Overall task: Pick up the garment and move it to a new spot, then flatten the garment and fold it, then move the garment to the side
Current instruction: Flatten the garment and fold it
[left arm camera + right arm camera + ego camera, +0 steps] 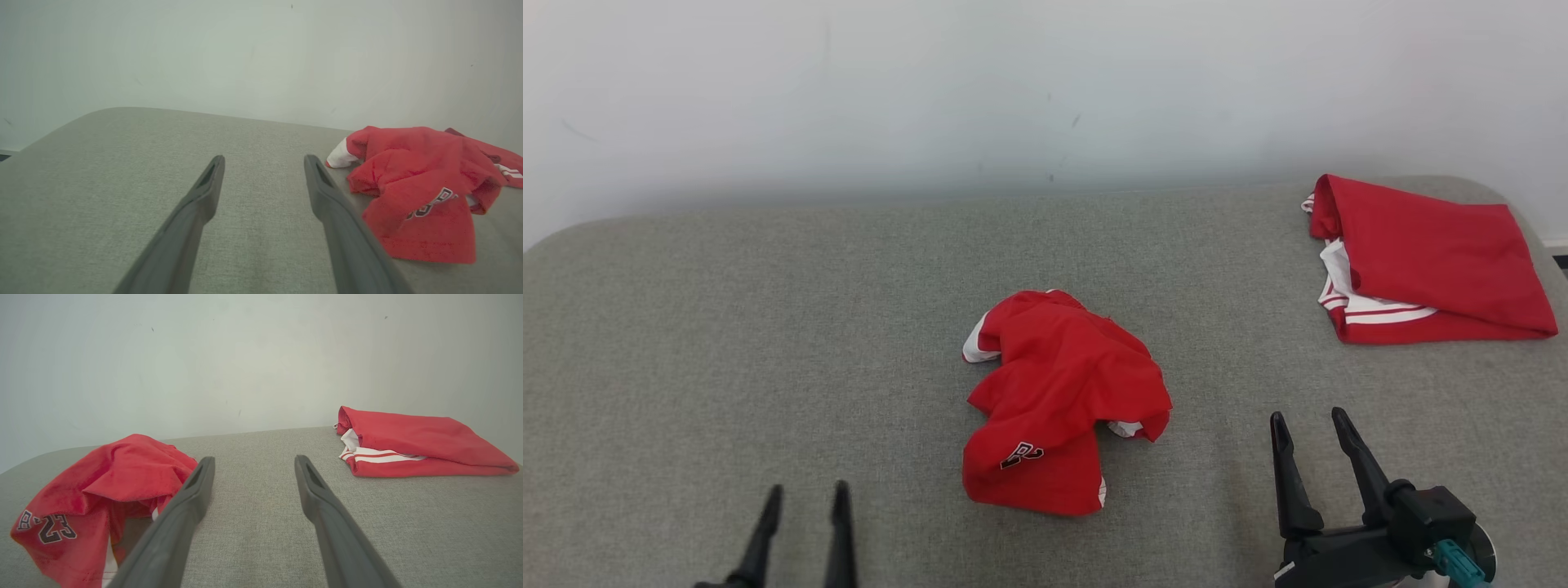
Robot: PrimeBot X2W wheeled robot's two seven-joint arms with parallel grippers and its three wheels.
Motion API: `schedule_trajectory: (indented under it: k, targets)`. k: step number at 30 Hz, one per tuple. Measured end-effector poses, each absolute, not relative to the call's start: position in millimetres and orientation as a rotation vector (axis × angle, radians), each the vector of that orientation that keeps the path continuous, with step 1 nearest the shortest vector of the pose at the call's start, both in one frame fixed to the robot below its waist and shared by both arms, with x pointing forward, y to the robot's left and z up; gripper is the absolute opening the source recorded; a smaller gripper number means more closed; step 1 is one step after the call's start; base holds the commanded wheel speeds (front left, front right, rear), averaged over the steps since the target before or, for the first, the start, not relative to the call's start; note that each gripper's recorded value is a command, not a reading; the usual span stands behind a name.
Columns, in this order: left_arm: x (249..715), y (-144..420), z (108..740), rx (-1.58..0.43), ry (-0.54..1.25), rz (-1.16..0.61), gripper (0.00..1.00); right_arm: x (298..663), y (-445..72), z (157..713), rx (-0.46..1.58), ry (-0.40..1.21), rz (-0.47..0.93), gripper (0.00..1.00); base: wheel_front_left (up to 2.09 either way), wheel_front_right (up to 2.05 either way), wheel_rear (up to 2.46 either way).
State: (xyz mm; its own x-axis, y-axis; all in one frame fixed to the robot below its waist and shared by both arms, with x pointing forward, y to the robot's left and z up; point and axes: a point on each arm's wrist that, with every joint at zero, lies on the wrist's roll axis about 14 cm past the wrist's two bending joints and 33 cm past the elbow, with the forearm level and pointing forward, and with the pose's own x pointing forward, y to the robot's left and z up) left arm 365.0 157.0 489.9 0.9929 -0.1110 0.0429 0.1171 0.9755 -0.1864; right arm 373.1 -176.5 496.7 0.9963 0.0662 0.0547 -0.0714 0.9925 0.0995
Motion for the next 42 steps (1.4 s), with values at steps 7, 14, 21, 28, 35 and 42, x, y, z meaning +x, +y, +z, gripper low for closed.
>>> schedule_trajectory:
  k: [7,14,21,28,35,42]
  targets:
    - [358.4,80.0,475.6,-0.224,0.039,-0.342,1.00,371.6,-178.7,494.5,0.105,-0.045,0.062,1.00,0.00,0.00,0.00]
    - [358.6,25.5,469.0,-0.219,0.081,-0.525,1.00,373.1,-184.0,495.3,0.109,-0.047,0.046,1.00,0.00,0.00,0.00]
    - [361.7,-16.6,450.6,-0.159,0.142,-0.680,1.00,366.8,-206.0,489.9,0.110,-0.032,-0.023,1.00,0.00,0.00,0.00]
    - [372.8,-32.3,418.8,-0.048,0.222,-0.743,1.00,359.6,-226.2,485.1,0.109,-0.017,-0.087,1.00,0.00,0.00,0.00]
    - [383.1,-38.7,398.2,0.015,0.278,-0.745,0.00,355.3,-234.3,481.1,0.108,-0.004,-0.115,1.00,0.00,0.00,0.00]
    - [396.1,-30.1,417.7,-0.046,0.230,-0.688,0.00,358.3,-234.2,482.5,0.111,-0.011,-0.113,1.00,0.00,0.00,0.00]
